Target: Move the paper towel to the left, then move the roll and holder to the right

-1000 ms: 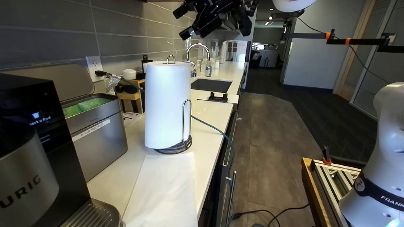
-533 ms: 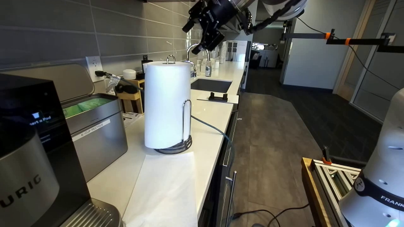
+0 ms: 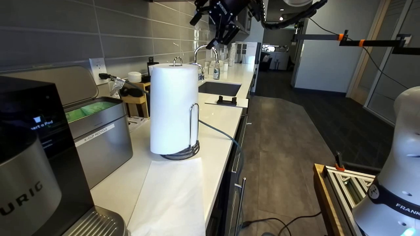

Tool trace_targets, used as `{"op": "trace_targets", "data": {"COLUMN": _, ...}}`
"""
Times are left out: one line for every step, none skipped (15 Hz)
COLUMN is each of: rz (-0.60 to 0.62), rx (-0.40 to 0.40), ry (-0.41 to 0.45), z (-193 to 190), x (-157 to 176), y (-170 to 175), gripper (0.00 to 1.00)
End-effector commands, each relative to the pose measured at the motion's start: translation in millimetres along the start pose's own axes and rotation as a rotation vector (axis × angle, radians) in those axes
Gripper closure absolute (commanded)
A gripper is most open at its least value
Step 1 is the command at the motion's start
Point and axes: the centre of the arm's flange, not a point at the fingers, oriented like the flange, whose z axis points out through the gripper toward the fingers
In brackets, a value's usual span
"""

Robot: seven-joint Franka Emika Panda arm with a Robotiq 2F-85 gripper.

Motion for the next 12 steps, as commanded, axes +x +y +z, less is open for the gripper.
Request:
{"op": "trace_targets", "data": {"rz": -0.03, "rx": -0.023, "ry": 0.014, "z": -2, "x": 1, "y": 2, "gripper": 0.0}}
{"op": "trace_targets", "data": {"rz": -0.051, "rx": -0.045, "ry": 0.026, "z": -4, "x": 1, "y": 4, "gripper": 0.0}}
{"op": "trace_targets", "data": {"rz": -0.061, "rx": -0.052, "ry": 0.033, "z": -4, "x": 2, "y": 5, "gripper": 0.0}}
{"op": "trace_targets", "data": {"rz": -0.068, "rx": -0.053, "ry": 0.035, "z": -4, "x": 2, "y": 5, "gripper": 0.0}}
{"op": "trace_targets", "data": {"rz": -0.071, "rx": -0.053, "ry": 0.036, "z": -4, "x": 2, "y": 4, "gripper": 0.0}}
{"op": "trace_targets", "data": {"rz": -0.129, "rx": -0.093, "ry": 0.081, "z": -6, "x": 5, "y": 6, "gripper": 0.0}}
{"op": "trace_targets", "data": {"rz": -0.217, "rx": -0.114, "ry": 0.09, "z": -16, "x": 5, "y": 14, "gripper": 0.0}}
{"op": "trace_targets", "data": {"rz": -0.262, "rx": -0.121, "ry": 0.1, "z": -26, "x": 7, "y": 22, "gripper": 0.0}}
{"op": "trace_targets", "data": {"rz": -0.319, "rx": -0.127, "ry": 0.097, "z": -37, "x": 8, "y": 32, "gripper": 0.0}}
{"op": "trace_targets", "data": {"rz": -0.372, "rx": -0.14, "ry": 0.102, "z": -45, "x": 9, "y": 39, "gripper": 0.0}}
{"op": "trace_targets", "data": {"rz": -0.428, "rx": -0.149, "ry": 0.09, "z": -51, "x": 11, "y": 48, "gripper": 0.0}}
{"op": "trace_targets", "data": {"rz": -0.479, "rx": -0.157, "ry": 0.089, "z": -54, "x": 12, "y": 53, "gripper": 0.0}}
